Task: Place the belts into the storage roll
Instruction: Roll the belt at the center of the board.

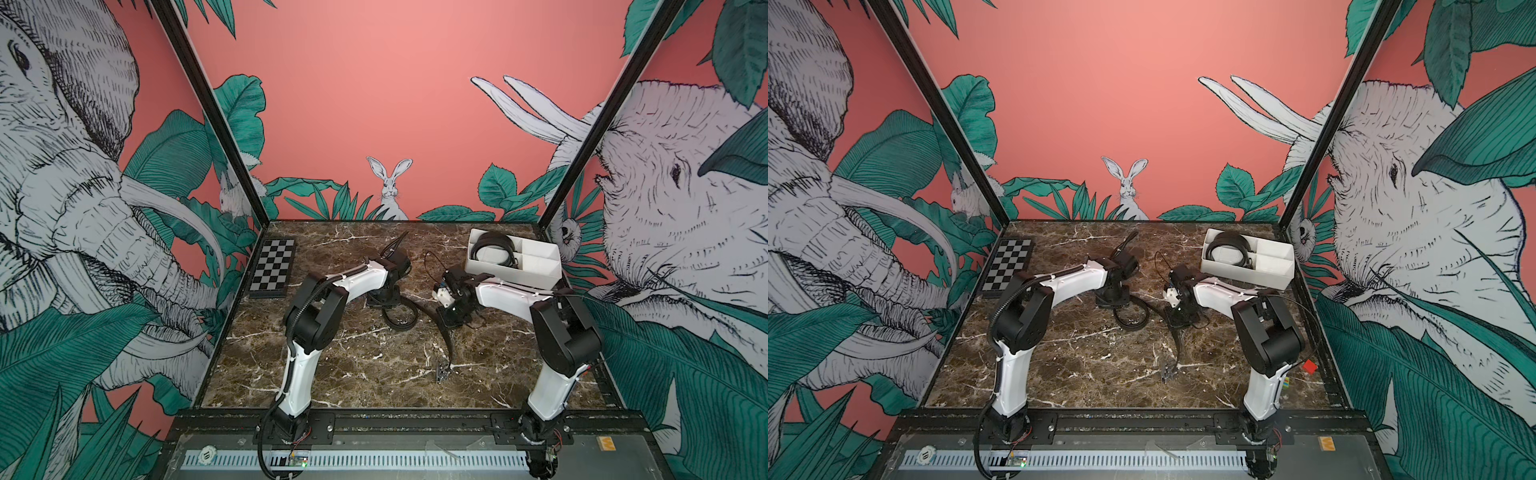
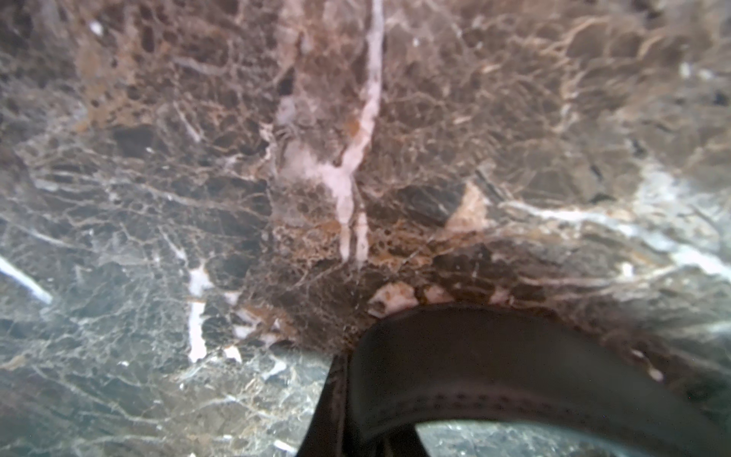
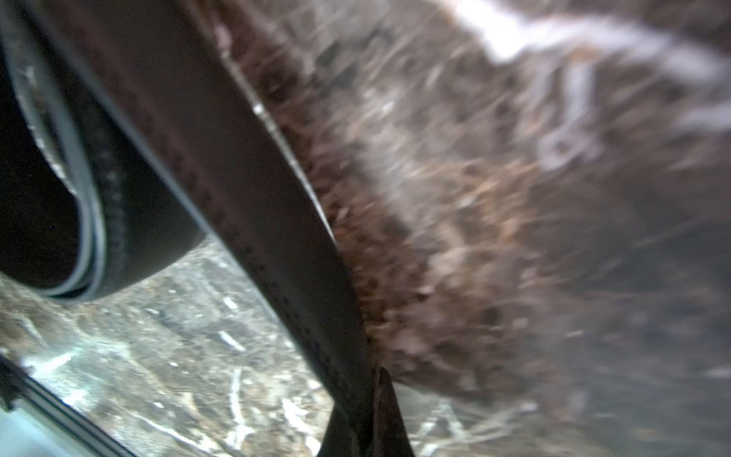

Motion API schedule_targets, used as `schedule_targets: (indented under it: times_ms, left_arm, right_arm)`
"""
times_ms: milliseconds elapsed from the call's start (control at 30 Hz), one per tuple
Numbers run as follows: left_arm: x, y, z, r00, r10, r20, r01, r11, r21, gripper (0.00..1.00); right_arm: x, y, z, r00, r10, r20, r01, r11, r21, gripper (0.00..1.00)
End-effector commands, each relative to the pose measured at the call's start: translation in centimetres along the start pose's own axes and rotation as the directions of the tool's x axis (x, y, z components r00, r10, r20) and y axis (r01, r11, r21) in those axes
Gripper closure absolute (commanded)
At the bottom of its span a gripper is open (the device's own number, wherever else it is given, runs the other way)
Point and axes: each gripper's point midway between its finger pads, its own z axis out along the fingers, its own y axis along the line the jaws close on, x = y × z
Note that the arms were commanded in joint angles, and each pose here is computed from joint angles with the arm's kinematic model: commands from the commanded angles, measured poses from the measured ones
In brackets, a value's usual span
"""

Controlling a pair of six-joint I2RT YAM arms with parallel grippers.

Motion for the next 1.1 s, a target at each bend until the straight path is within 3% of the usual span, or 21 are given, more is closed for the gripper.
schedule_targets:
  times_ms: [0,100,333,467,567,733,933,1067]
  left_arm:
    - [2.4,4.7,7.0,0.987,-0.096,-0.131,0.069,0.978,-0.199,1.0]
    - [2.7,4.3,7.5,0.985,-0.107,-0.135,0.083,0.982,-0.172,1.0]
    - [3.4,4.2,8.0,0.982,-0.121,-0.147,0.099,0.984,-0.151,1.0]
    - [3.5,4.2,7.7,0.984,-0.112,-0.141,0.09,0.984,-0.155,1.0]
    - [3.7,4.2,7.6,0.984,-0.11,-0.139,0.089,0.985,-0.15,1.0]
    - [4.1,4.2,7.7,0.985,-0.1,-0.144,0.078,0.986,-0.147,1.0]
    - [4.2,4.4,7.8,0.985,-0.094,-0.144,0.071,0.985,-0.157,1.0]
    - [4.2,4.5,7.8,0.985,-0.096,-0.146,0.072,0.984,-0.161,1.0]
  right_arm:
    - [2.7,2.9,0.5,0.99,0.124,-0.072,-0.129,0.99,-0.056,0.8]
    - [0.7,6.6,0.4,0.993,0.116,0.018,-0.112,0.979,-0.173,0.75]
    - [-3.8,13.6,0.9,0.991,0.065,0.117,-0.024,0.945,-0.325,0.76]
    - [-5.3,16.8,0.5,0.988,0.068,0.137,-0.004,0.908,-0.418,0.63]
    - [-5.0,14.7,-0.7,0.987,0.067,0.149,-0.012,0.94,-0.34,0.5]
    - [-4.8,9.1,-4.0,0.979,0.098,0.181,-0.055,0.971,-0.231,0.4]
    - [-8.5,4.9,-6.0,0.973,0.039,0.226,-0.022,0.997,-0.08,0.38]
    - [-11.4,4.1,-4.8,0.979,-0.028,0.203,0.028,1.0,0.003,0.38]
